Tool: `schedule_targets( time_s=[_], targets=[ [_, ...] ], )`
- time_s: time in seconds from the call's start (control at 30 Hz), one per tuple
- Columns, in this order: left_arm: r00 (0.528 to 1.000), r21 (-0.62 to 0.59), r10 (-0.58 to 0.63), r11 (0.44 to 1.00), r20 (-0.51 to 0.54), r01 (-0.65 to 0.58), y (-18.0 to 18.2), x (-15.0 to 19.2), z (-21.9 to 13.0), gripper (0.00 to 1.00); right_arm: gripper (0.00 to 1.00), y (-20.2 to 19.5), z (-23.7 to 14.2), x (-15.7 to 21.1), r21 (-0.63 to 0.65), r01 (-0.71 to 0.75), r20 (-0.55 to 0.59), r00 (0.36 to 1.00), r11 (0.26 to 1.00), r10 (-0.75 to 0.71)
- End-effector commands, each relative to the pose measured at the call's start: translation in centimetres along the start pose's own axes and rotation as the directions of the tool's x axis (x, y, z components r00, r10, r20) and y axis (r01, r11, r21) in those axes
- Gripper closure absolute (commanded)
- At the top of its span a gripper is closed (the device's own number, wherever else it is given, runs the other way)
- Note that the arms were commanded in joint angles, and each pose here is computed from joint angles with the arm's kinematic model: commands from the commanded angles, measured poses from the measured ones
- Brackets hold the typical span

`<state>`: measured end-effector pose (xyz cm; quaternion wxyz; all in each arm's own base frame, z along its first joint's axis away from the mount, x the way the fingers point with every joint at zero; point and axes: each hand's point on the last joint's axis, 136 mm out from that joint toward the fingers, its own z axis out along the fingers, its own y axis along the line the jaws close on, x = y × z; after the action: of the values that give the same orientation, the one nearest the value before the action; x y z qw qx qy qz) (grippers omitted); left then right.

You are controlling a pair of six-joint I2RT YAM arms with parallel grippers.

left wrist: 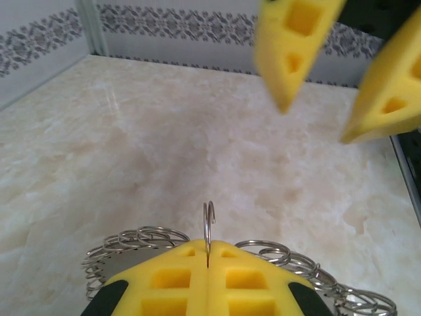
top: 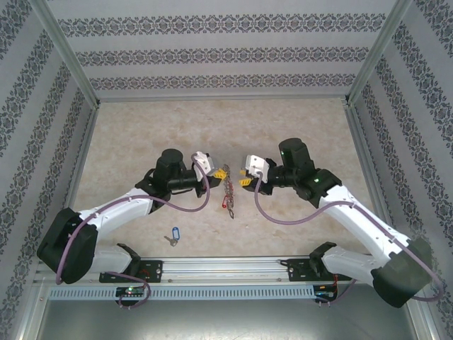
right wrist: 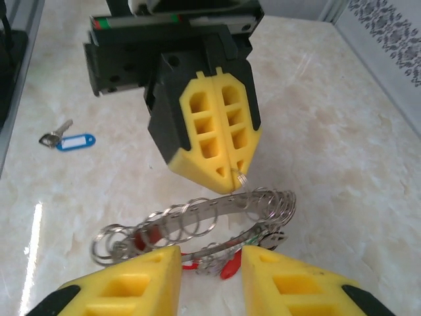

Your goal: Put the keys on the keyring

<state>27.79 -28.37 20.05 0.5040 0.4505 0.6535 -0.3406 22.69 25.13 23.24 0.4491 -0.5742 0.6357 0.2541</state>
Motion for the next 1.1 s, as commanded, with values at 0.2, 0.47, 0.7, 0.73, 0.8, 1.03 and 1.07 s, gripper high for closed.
schedule_targets(
  time_s=[0.2, 0.47, 0.7, 0.73, 0.8, 1.03, 1.07],
  targets=[
    [0.957, -0.145, -0.085, 0.981, 0.276, 0.129, 5.7, -5.7, -3.5, 1.00, 0.76, 2.3, 1.6, -2.0, -0.007, -0.278, 0.040, 0.960, 0.961, 0.278],
    [0.946, -0.287, -0.091, 0.940, 0.311, 0.185, 11.3, -6.5, -5.9, 1.00, 0.78, 8.9, 8.4, -1.3, -0.104, -0.261, -0.054, 0.965, 0.960, 0.256],
    [0.946, -0.382, -0.069, 0.903, 0.317, 0.194, 14.2, -6.4, -9.0, 1.00, 0.80, 13.6, 15.6, -1.0, -0.167, -0.182, -0.122, 0.979, 0.969, 0.163],
    [0.946, -0.394, -0.059, 0.899, 0.319, 0.189, 14.3, -6.6, -9.5, 1.00, 0.79, 14.0, 16.5, -1.1, -0.177, -0.189, -0.131, 0.977, 0.966, 0.167],
    [0.949, -0.420, -0.052, 0.888, 0.310, 0.186, 14.8, -6.4, -10.3, 1.00, 0.78, 14.9, 18.0, -1.1, -0.201, -0.202, -0.153, 0.973, 0.959, 0.173],
    [0.946, -0.508, -0.039, 0.836, 0.322, 0.207, 16.5, -6.5, -14.0, 1.00, 0.78, 18.0, 21.7, -0.4, -0.253, -0.189, -0.225, 0.965, 0.949, 0.132],
    [0.947, -0.515, -0.034, 0.833, 0.319, 0.203, 16.6, -6.6, -14.3, 1.00, 0.78, 18.2, 22.2, -0.3, -0.254, -0.197, -0.230, 0.963, 0.947, 0.139]
  ],
)
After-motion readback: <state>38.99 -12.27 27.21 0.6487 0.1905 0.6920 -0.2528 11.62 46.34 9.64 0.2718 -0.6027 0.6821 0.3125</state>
